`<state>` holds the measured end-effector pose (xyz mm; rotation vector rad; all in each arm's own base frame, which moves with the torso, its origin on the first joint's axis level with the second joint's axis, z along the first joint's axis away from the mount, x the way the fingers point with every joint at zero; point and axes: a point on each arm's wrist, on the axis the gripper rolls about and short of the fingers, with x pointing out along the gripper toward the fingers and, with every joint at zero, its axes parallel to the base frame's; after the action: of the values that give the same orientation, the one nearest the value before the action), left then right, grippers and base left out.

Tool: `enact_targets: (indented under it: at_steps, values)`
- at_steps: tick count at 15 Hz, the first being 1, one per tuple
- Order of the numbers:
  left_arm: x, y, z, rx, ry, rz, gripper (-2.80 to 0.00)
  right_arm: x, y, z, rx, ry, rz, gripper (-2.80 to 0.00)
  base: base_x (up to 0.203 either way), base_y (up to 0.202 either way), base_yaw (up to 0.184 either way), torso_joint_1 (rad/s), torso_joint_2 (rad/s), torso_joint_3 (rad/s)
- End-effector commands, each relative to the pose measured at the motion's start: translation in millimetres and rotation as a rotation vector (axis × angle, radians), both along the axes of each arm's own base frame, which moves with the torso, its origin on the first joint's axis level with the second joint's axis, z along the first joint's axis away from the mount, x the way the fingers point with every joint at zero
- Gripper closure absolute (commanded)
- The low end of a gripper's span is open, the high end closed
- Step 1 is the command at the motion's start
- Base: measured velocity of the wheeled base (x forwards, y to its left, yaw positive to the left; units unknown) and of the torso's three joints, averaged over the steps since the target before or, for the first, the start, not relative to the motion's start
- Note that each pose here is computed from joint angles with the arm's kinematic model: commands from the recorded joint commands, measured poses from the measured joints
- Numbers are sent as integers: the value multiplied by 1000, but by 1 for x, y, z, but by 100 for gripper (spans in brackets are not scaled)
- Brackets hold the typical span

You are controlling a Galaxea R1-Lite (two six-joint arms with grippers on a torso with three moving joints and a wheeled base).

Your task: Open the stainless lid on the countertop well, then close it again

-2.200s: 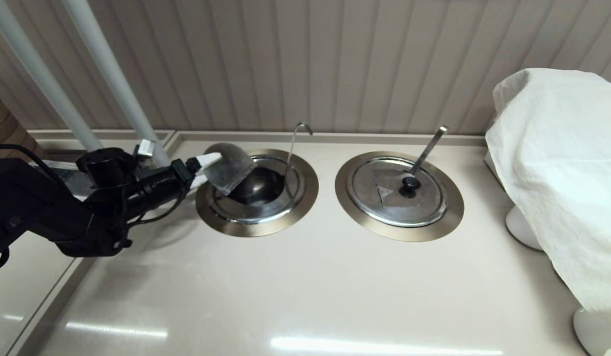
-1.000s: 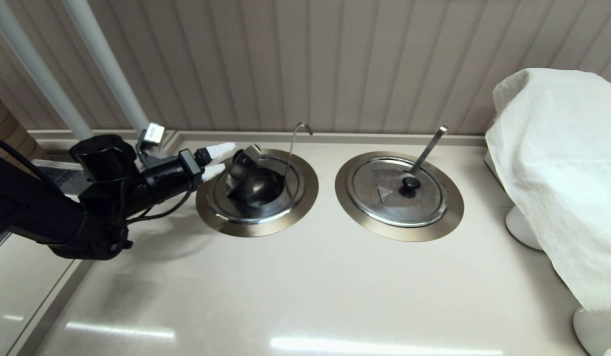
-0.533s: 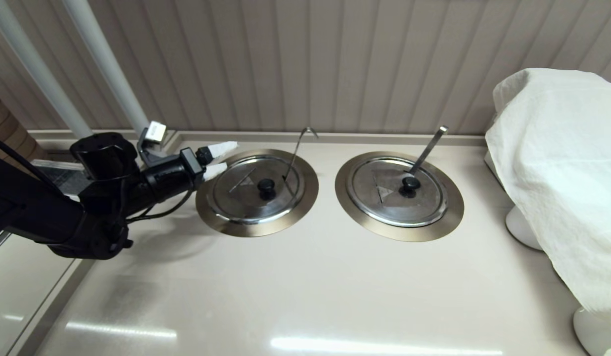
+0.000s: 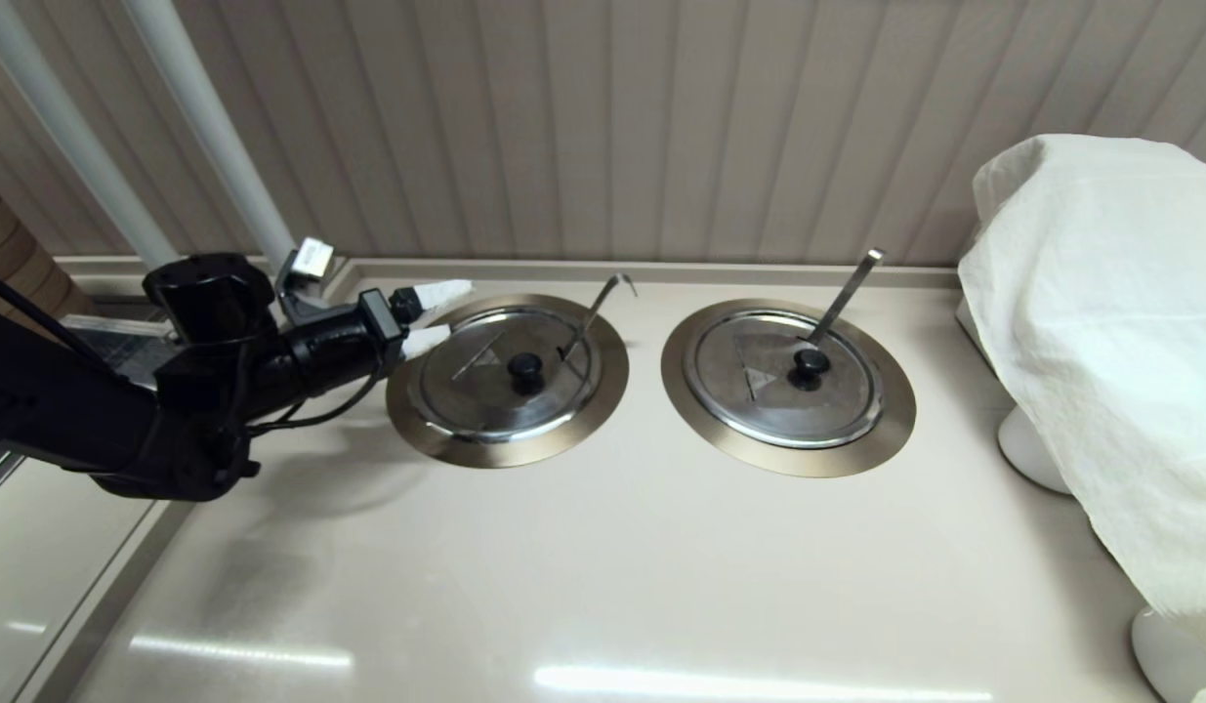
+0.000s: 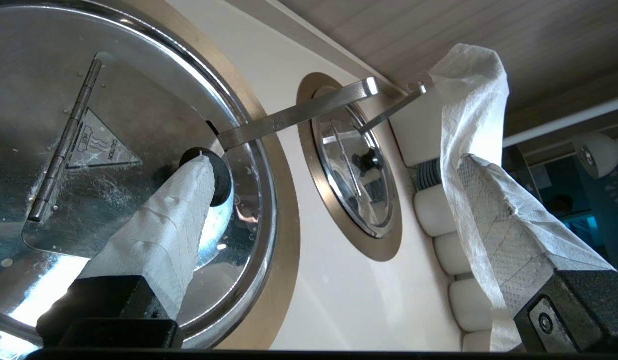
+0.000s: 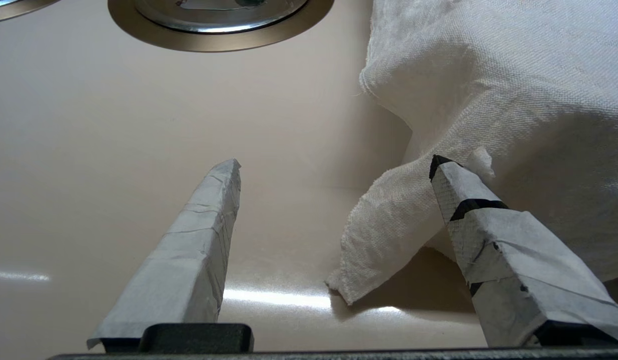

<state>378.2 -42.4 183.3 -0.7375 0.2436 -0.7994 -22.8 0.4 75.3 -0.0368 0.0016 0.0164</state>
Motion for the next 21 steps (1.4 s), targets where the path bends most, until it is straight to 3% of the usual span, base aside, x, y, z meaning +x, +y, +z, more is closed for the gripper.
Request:
enact_targets:
  at_steps: [1,3,4,5,7,10,12,14,16,17,19,21]
  values:
    - [-4,0,13,-2,-17,-4,-280,0,0,0,0,0,0,-280,0,0,0,0,0,0]
    - [-12,1,26,6,-27,-4,-280,0,0,0,0,0,0,-280,0,0,0,0,0,0]
    - [-18,1,33,13,-37,-5,-181,0,0,0,0,0,0,-280,0,0,0,0,0,0]
    - [-24,1,39,23,-41,-10,0,0,0,0,0,0,0,-280,0,0,0,0,0,0]
    - [-39,3,59,67,-94,-23,0,0,0,0,0,0,0,-280,0,0,0,0,0,0]
    - [-90,20,107,210,-215,39,0,0,0,0,0,0,0,-280,0,0,0,0,0,0]
    - [-135,24,126,346,-211,97,0,0,0,0,0,0,0,-280,0,0,0,0,0,0]
    - [-181,28,138,510,-238,267,0,0,0,0,0,0,0,-280,0,0,0,0,0,0]
    - [-228,33,143,613,-265,458,0,0,0,0,-1,0,0,-280,0,0,0,0,0,0]
    - [-256,34,141,646,-300,505,0,0,0,0,-2,0,0,-280,0,0,0,0,0,0]
    - [-314,35,127,701,-379,512,0,0,0,0,0,0,0,-280,0,0,0,0,0,0]
    - [-369,34,104,727,-423,443,0,0,0,0,-2,0,0,-280,0,0,0,0,0,0]
